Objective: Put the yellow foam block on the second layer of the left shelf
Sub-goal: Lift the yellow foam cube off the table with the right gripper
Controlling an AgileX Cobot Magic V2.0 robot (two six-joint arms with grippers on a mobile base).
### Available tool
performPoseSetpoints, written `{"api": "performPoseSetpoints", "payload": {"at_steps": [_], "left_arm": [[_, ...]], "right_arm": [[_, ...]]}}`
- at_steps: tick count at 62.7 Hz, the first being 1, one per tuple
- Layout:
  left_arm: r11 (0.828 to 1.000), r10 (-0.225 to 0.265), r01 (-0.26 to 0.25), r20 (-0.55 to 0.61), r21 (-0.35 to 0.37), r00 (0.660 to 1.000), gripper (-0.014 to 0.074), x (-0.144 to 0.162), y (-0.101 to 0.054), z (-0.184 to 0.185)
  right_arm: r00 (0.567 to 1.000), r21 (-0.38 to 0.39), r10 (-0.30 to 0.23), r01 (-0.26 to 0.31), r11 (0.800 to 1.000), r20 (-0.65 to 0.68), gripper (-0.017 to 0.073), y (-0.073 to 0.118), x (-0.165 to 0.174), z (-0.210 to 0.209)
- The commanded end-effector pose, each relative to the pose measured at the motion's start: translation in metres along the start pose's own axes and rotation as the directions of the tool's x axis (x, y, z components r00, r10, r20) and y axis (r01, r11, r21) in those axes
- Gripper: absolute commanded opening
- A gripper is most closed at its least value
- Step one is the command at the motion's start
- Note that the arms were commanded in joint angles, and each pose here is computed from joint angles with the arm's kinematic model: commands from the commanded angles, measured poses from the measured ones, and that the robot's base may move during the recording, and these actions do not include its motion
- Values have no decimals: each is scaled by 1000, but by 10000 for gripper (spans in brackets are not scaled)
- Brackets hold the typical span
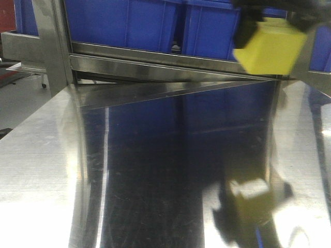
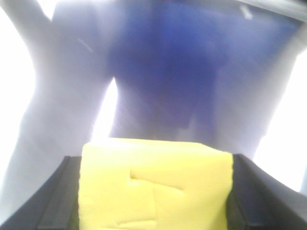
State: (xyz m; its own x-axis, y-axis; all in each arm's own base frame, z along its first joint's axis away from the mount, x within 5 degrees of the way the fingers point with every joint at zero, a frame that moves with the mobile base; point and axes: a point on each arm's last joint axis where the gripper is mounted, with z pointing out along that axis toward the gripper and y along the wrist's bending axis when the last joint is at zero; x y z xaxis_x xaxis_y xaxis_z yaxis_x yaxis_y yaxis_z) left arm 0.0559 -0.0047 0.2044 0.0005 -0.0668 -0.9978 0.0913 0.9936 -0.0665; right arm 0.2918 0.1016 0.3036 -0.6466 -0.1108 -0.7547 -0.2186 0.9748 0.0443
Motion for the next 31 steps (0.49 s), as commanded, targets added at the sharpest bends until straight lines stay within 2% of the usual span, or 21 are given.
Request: {"api": "performPoseSetpoints", "payload": {"at_steps": [1,8,17,31], "left_arm": [[1000,-12,11,67,19,998,136,1,-1,0],[1000,-12,11,67,19,998,136,1,-1,0],[1000,-12,11,67,19,998,136,1,-1,0],[1000,-12,11,67,19,998,136,1,-1,0]], "right_arm": [[989,16,6,-9,1000,151,286,-15,-3,-36],[988,68,40,-51,996,151,286,-35,22,-57],[981,109,66,-87,990,185,286,-47,51,-87],[950,126,65,-108,986,305,286,-50,102,-135]]}}
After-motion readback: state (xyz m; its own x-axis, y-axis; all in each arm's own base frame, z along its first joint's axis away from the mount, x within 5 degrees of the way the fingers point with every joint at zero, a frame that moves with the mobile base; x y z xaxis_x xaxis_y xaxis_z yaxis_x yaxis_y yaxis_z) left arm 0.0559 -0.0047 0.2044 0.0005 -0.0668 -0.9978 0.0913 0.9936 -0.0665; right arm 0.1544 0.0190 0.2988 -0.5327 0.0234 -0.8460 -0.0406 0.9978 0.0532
